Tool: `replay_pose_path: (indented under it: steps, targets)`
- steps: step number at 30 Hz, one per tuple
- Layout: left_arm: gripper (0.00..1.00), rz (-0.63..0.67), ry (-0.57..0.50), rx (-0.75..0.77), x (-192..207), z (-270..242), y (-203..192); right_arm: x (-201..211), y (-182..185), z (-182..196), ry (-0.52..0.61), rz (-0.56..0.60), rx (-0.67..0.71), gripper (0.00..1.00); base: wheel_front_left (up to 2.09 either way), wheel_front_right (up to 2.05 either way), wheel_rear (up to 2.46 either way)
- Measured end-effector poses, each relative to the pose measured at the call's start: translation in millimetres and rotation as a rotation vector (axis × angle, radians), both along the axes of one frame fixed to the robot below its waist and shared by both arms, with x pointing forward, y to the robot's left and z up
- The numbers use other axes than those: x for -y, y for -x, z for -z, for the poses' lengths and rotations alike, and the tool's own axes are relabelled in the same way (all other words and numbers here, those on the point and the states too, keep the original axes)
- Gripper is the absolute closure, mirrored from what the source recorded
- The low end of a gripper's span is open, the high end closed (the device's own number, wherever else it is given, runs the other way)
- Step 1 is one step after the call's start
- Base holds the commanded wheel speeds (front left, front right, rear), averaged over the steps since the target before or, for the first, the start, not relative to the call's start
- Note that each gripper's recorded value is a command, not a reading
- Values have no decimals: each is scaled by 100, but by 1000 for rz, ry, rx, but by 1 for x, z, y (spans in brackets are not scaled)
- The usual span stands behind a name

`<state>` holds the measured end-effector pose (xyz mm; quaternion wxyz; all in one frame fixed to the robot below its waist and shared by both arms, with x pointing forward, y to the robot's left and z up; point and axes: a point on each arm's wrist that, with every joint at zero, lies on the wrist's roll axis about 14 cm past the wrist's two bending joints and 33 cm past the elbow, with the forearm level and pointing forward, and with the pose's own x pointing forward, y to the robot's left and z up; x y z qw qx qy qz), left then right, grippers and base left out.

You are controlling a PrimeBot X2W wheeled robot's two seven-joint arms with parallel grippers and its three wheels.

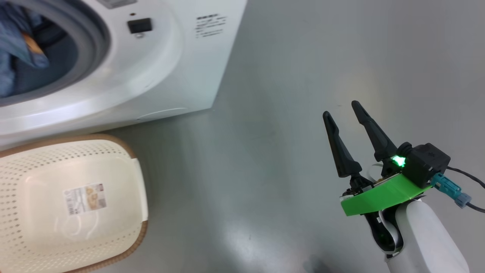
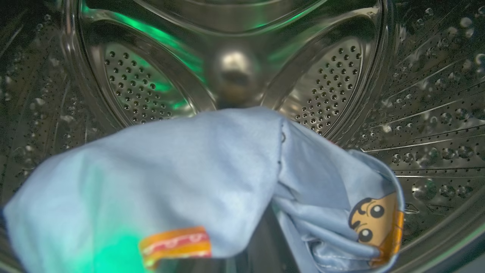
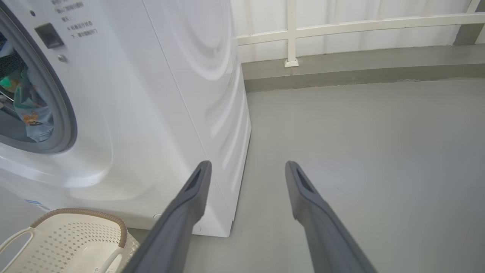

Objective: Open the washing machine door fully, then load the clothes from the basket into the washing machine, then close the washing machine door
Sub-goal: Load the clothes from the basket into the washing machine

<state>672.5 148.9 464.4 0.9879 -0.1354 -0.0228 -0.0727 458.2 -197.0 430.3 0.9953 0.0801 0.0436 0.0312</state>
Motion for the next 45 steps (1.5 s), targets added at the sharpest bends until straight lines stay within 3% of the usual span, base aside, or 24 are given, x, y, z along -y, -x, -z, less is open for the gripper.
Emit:
replay_pose_path:
  steps: [8,9,10,12,14,28,41,45]
  targets:
    - [100,-20,-50,79,-4,-32,-40,8,7,5,13,25,-23,0,0,0,0]
    - [96,-18,-57,91,-3,-34,-43,9,8,6,13,29,-27,0,0,0,0]
    - [71,-13,-67,84,0,-30,-45,10,8,7,12,34,-30,0,0,0,0]
    - [54,1,-83,25,6,-8,-44,12,10,8,2,46,-34,0,0,0,0]
    - [0,6,-101,-82,8,29,-39,14,11,9,0,54,-39,0,0,0,0]
    - [0,-17,-78,-85,3,19,-37,5,6,8,-15,30,-29,0,0,0,0]
    - [0,-25,-3,-142,8,41,13,4,5,-6,-1,7,4,0,0,0,0]
    - [0,-32,-36,-163,2,49,37,7,6,-15,4,8,25,0,0,0,0]
